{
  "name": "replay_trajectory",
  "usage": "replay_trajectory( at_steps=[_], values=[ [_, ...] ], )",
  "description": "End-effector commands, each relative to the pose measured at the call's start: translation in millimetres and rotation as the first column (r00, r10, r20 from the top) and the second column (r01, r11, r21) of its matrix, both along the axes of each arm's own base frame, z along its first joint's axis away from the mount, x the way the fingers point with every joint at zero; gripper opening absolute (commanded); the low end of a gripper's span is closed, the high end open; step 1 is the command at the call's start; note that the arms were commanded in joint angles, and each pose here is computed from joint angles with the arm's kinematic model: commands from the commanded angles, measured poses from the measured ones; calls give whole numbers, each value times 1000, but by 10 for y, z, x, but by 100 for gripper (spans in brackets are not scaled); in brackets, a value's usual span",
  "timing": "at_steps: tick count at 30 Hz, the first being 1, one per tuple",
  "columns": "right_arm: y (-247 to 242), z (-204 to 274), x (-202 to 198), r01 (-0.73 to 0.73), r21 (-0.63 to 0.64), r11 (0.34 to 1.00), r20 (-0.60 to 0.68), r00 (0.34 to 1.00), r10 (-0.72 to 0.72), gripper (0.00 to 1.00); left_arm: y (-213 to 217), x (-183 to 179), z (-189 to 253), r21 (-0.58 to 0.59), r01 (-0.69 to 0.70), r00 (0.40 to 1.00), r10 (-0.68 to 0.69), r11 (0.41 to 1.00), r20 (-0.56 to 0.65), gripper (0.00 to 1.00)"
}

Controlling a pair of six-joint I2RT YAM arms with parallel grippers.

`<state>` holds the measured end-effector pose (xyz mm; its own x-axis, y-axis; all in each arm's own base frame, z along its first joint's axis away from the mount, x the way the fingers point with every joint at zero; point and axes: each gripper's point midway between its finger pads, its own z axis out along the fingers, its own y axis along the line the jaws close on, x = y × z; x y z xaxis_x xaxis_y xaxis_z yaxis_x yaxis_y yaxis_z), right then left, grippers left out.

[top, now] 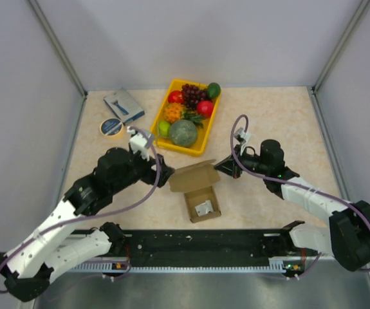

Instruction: Fold the paper box

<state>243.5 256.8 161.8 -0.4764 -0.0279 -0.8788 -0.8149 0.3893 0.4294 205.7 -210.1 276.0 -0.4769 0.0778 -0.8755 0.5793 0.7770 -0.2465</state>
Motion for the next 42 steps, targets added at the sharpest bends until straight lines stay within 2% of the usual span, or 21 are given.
replay_trajectory(
  at_steps=[1,3,6,8,10,13,14,15,16,21,23,24,27,28,30,31,34,35,38,39,42],
  values=[
    [-102,205,38,134,64,989,73,988,-139,0,159,-46,-278,-112,-88,995,93,990,43,76],
    [-138,208,3,143,62,988,96,984,-149,0,156,-70,-375,-135,-87,995,92,987,36,74],
    [-185,152,26,172,39,984,105,979,-175,0,24,-69,-624,-174,-84,996,79,981,-36,66],
    [-201,135,40,183,34,982,103,977,-186,0,-114,-54,-860,-154,-47,996,34,987,-85,55],
    [-213,136,44,191,30,981,109,975,-193,0,-141,-20,-1043,-115,-76,987,58,990,-153,50],
    [-228,114,48,197,18,980,113,974,-198,0,-215,12,-1194,-140,-59,989,39,988,-142,58],
    [-232,114,52,198,17,980,112,974,-199,0,-299,43,-1116,-194,-38,993,15,980,-117,65],
    [-233,106,44,196,12,981,115,974,-196,0,-326,42,-1135,-207,-32,991,5,978,-133,78],
    [-239,97,44,197,8,980,113,974,-197,0,-327,73,-1220,-193,-41,987,9,980,-162,81],
    [-289,76,37,218,-5,976,127,968,-215,0,-307,261,-1251,-169,-83,984,53,982,-172,81],
    [-289,63,30,215,-12,976,125,969,-212,0,-227,332,-1295,-166,-103,980,71,981,-187,77],
    [-293,66,36,216,-13,976,128,969,-213,0,-257,325,-1297,-183,-74,980,37,980,-197,75],
    [-275,87,43,211,-7,977,132,969,-208,0,-243,397,-1343,-227,-32,974,-21,973,-228,80],
    [-276,73,46,211,-9,977,127,970,-208,0,-303,363,-1291,-258,18,971,-78,966,-225,86],
    [-258,88,48,202,-7,979,128,971,-200,0,-356,349,-1277,-281,77,967,-140,957,-212,88],
    [-252,84,44,198,-8,980,125,973,-195,0,-385,336,-1231,-291,107,965,-169,951,-200,86],
    [-244,80,44,190,-11,982,121,975,-187,0,-439,345,-1147,-285,164,959,-220,944,-177,67],
    [-240,82,44,189,-9,982,119,975,-187,0,-456,330,-1145,-283,182,954,-239,942,-180,55],
    [-244,48,36,191,-16,981,101,977,-189,0,-486,341,-1132,-268,208,946,-264,940,-189,41],
    [-264,17,31,201,-27,979,91,976,-198,0,-484,354,-1110,-261,211,949,-261,942,-175,33],
    [-311,-16,6,222,-45,974,80,973,-218,0,-426,398,-1081,-225,182,965,-217,957,-146,26]
  ],
)
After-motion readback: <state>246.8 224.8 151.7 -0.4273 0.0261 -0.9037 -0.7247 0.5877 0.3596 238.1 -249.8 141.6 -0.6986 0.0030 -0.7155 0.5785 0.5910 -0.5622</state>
